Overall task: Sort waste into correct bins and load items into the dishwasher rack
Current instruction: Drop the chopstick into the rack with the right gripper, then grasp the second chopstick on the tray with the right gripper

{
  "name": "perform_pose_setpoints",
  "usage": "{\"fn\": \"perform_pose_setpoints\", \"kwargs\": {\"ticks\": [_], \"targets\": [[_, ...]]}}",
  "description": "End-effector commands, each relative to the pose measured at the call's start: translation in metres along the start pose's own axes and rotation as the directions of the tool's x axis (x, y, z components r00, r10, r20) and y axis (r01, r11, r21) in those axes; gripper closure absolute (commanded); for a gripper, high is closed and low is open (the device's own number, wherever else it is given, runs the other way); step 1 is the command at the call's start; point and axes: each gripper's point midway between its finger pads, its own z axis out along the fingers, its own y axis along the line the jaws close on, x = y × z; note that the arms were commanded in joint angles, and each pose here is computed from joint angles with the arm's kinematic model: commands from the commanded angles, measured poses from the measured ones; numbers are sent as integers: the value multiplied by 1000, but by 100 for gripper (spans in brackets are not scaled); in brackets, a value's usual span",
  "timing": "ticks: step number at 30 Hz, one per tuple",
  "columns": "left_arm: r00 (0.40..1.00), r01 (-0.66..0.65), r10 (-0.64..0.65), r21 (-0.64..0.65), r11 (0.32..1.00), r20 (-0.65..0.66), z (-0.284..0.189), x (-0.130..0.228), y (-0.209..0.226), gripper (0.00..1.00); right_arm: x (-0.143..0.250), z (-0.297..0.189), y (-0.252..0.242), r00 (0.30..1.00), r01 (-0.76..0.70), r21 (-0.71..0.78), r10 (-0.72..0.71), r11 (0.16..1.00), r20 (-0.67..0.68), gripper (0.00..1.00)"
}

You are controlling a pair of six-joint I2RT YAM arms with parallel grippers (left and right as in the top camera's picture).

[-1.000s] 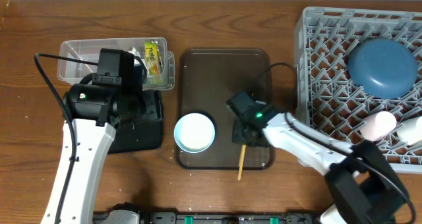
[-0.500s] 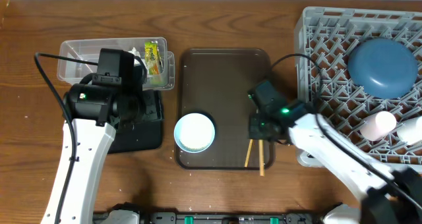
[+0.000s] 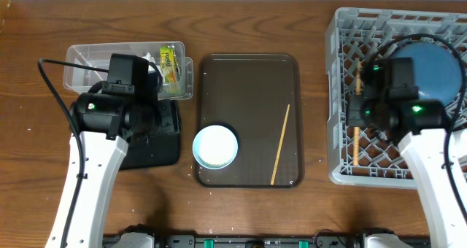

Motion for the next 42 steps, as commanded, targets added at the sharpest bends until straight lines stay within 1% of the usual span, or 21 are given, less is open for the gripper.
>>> {"fn": "perform_pose_setpoints", "kwargs": {"ticks": [1,6,12,13,14,16,18,21,23,26,28,33,35,38,42], "targets": [[1000,-2,2,-13,1000,6,-1,-2,3,36,1,16,-23,994,97,29,-95,995,-53,99],[1000,-3,3,-13,1000,6,-1,-2,3,36,2,37,-42,992,76,51,-71,996,-100,99],[1000,-2,2,-14,1000,3,-1,-1,3,36,2,54,-51,989,73,83,-62,994,-131,98],[1000,-2,2,-14,1000,3,-1,-1,3,36,0,55,-53,990,71,95,-59,993,-124,88],[1000,-2,2,-14,1000,3,-1,-1,3,36,-1,54,-54,991,72,100,-60,992,-120,75],[1000,-2,2,-14,1000,3,-1,-1,3,36,-6,51,-53,993,71,101,-60,992,-104,63],[1000,-2,2,-14,1000,2,-1,-1,3,36,-13,45,-53,996,54,103,-45,993,-82,57],[1000,-2,2,-14,1000,2,-1,-1,3,36,-28,27,-43,999,24,73,-21,997,-37,57],[1000,-2,2,-14,1000,3,-1,-1,3,36,-39,13,-25,1000,11,-4,-11,1000,3,59],[1000,-2,2,-14,1000,3,-1,-1,3,36,-50,-6,17,998,36,-172,-26,984,56,59],[1000,-2,2,-14,1000,3,-1,-1,3,36,-48,-9,37,998,32,-217,-21,976,52,59],[1000,-2,2,-14,1000,3,-1,-1,3,36,-23,1,86,995,91,-266,-97,960,-13,58],[1000,-2,2,-14,1000,3,-1,-1,3,36,-8,12,104,988,129,-273,-147,953,-47,56],[1000,-2,2,-14,1000,3,-1,-1,3,36,15,32,115,980,135,-221,-163,966,-112,53],[1000,-2,2,-14,1000,3,-1,-1,3,36,50,61,127,963,101,-178,-141,979,-228,54]]}}
